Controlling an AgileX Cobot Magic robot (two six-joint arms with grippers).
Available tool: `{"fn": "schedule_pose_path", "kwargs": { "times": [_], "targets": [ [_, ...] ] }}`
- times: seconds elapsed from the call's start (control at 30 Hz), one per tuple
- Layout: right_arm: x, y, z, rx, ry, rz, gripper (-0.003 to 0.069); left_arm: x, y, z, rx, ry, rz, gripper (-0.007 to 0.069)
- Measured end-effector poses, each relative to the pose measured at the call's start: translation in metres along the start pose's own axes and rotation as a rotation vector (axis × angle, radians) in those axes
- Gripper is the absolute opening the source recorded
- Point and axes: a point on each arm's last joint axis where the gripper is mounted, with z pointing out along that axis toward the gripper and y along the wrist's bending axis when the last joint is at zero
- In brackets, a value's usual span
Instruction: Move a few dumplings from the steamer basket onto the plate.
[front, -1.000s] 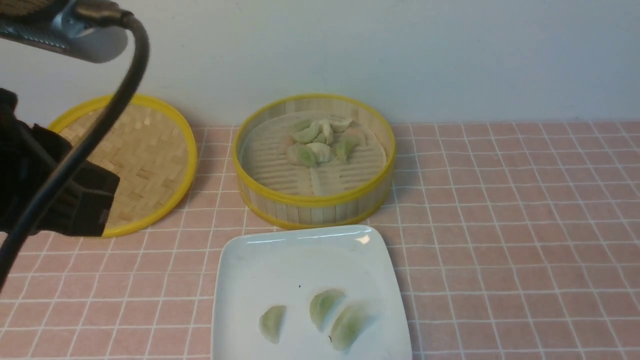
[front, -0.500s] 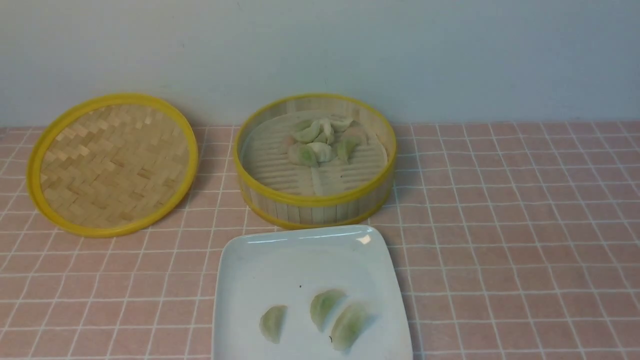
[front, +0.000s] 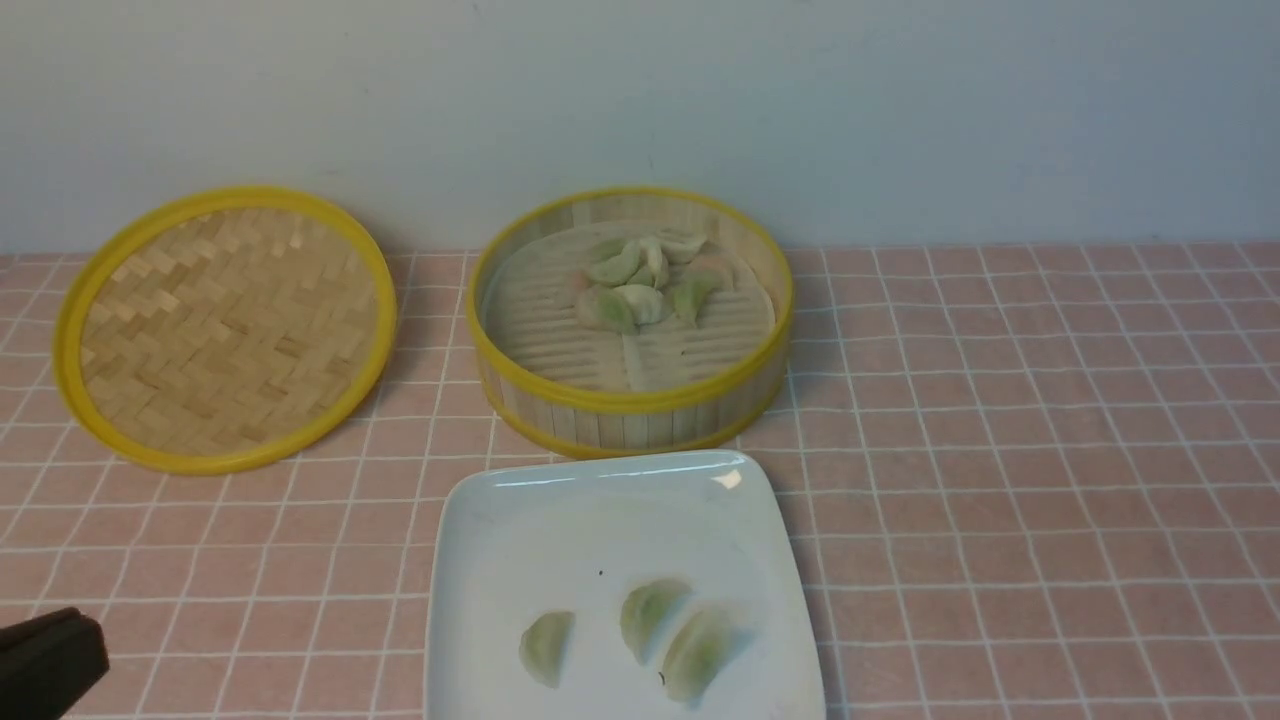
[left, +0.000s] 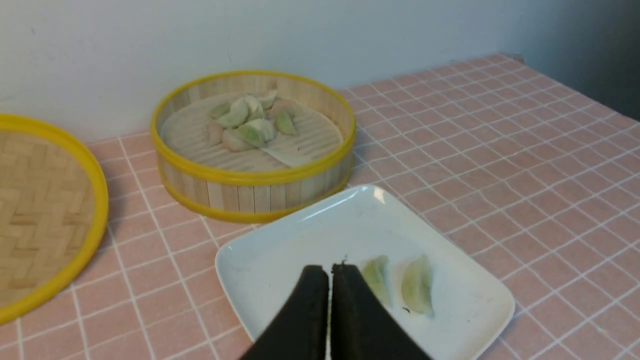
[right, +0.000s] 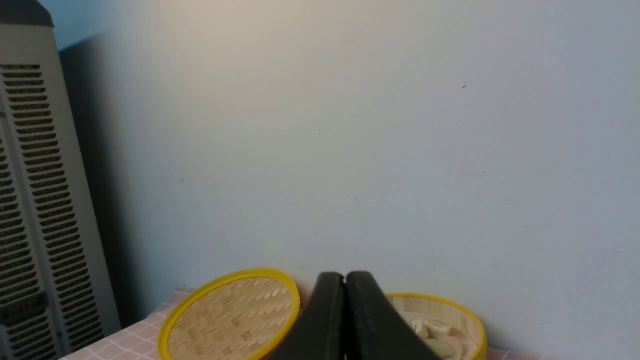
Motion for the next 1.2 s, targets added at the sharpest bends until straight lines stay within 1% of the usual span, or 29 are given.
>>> {"fn": "schedule_pose_path", "kwargs": {
  "times": [0.2,0.33,0.43,0.57,0.67,0.77,1.2],
  "targets": [
    [0.000,0.000,0.000,0.000,0.000,0.000,-0.0013,0.003,0.002,0.003,-0.014,-0.005,0.020,-0.0006],
    [0.000,0.000,0.000,0.000,0.000,0.000,-0.0013,0.018,0.007,0.010,-0.066,-0.072,0.072,-0.0006],
    [0.000,0.000,0.000,0.000,0.000,0.000,-0.0013,0.045,0.016,0.018,-0.173,-0.103,0.075,-0.0006],
    [0.000,0.000,0.000,0.000,0.000,0.001,-0.0013,0.100,0.033,0.032,-0.370,-0.086,0.043,-0.0006],
    [0.000,0.000,0.000,0.000,0.000,0.001,-0.0013,0.121,0.040,0.038,-0.455,-0.045,0.000,-0.0006],
    [0.000,0.000,0.000,0.000,0.000,0.001,-0.0013,0.127,0.042,0.039,-0.483,-0.009,-0.023,-0.0006],
    [0.000,0.000,0.000,0.000,0.000,0.001,-0.0013,0.129,0.042,0.039,-0.483,0.006,-0.024,-0.0006]
  ]
}}
